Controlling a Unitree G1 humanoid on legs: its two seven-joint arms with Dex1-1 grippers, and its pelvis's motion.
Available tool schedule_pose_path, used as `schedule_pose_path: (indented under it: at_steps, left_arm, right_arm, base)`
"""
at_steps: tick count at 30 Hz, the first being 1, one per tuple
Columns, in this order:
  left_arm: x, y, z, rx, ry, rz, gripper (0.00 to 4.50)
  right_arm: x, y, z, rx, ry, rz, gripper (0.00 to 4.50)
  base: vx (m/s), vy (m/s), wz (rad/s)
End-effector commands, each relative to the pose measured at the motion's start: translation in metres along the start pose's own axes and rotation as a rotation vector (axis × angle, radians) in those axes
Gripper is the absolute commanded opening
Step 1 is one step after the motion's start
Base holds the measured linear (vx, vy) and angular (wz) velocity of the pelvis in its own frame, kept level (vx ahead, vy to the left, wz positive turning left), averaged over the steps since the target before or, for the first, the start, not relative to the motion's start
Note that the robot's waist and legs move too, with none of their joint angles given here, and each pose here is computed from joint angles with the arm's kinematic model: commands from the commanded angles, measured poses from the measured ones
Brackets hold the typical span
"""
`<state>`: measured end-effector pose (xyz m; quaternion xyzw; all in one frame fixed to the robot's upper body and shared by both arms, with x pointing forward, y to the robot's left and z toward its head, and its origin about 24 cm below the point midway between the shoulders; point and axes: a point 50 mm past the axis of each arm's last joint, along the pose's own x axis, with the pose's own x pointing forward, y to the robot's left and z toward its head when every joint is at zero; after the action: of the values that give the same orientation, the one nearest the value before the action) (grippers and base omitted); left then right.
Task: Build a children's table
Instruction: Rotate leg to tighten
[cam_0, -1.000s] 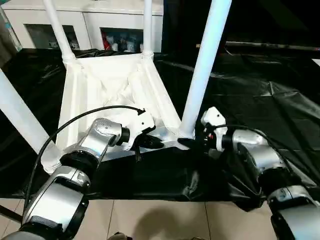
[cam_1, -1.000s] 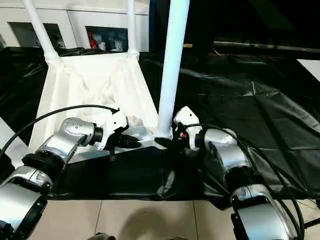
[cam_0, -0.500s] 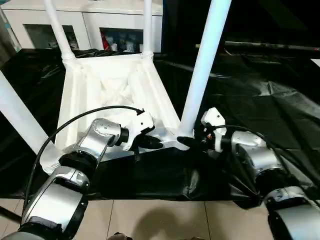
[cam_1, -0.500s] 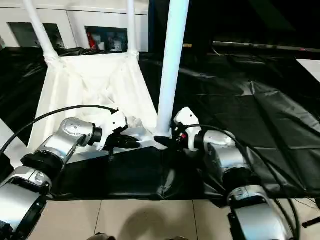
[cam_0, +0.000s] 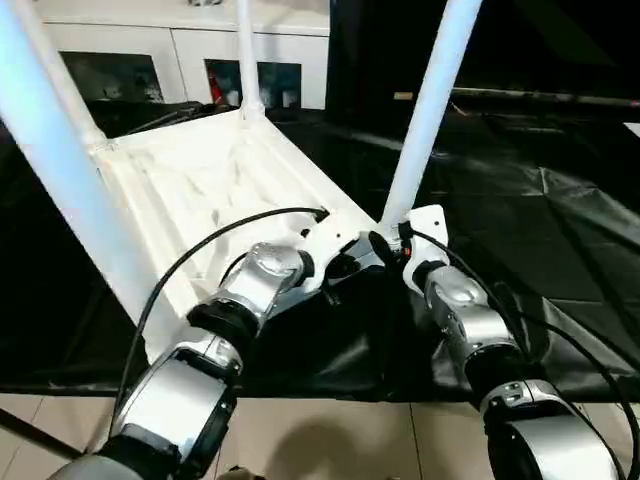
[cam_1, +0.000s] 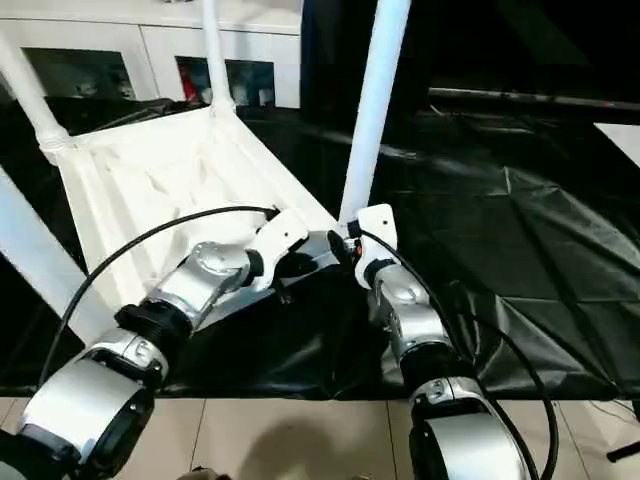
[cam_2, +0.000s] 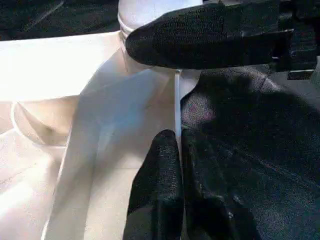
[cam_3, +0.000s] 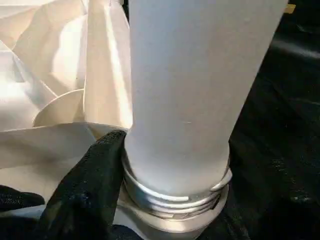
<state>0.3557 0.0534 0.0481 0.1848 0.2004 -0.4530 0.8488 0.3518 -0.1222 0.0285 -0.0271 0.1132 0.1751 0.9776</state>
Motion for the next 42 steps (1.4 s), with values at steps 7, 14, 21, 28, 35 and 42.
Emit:
schedule_pose_path:
  at_steps: [7, 14, 21, 28, 35, 42]
  left_arm:
    - [-0.005, -0.001, 0.004, 0.04, -0.09, -0.064, 0.0]
    - [-0.02, -0.003, -0.001, 0.093, -0.135, -0.193, 0.0]
    - [-0.025, -0.003, -0.003, 0.092, -0.152, -0.215, 0.0]
    - [-0.028, -0.006, -0.009, 0.09, -0.146, -0.241, 0.0]
    - [-0.039, -0.005, -0.007, 0.095, -0.159, -0.335, 0.0]
    - [-0.052, 0.004, -0.007, 0.133, -0.137, -0.381, 0.0]
  right_arm:
    - [-0.008, -0.015, 0.001, -0.129, 0.046, 0.059, 3.72]
    - [-0.021, -0.035, -0.001, -0.215, 0.096, 0.078, 3.72]
    - [-0.03, -0.034, -0.007, -0.241, 0.117, 0.113, 3.72]
    - [-0.037, -0.038, -0.01, -0.255, 0.126, 0.113, 3.72]
    - [-0.032, -0.03, 0.008, -0.196, 0.001, 0.135, 3.72]
    - [-0.042, -0.029, 0.022, -0.183, -0.003, 0.362, 4.38]
  base:
    - [0.0, 0.0, 0.0]
    - [0.0, 0.0, 0.0]
    - [0.0, 0.0, 0.0]
    - [0.0, 0.0, 0.0]
    - [0.0, 0.0, 0.0]
    - [0.0, 0.0, 0.0]
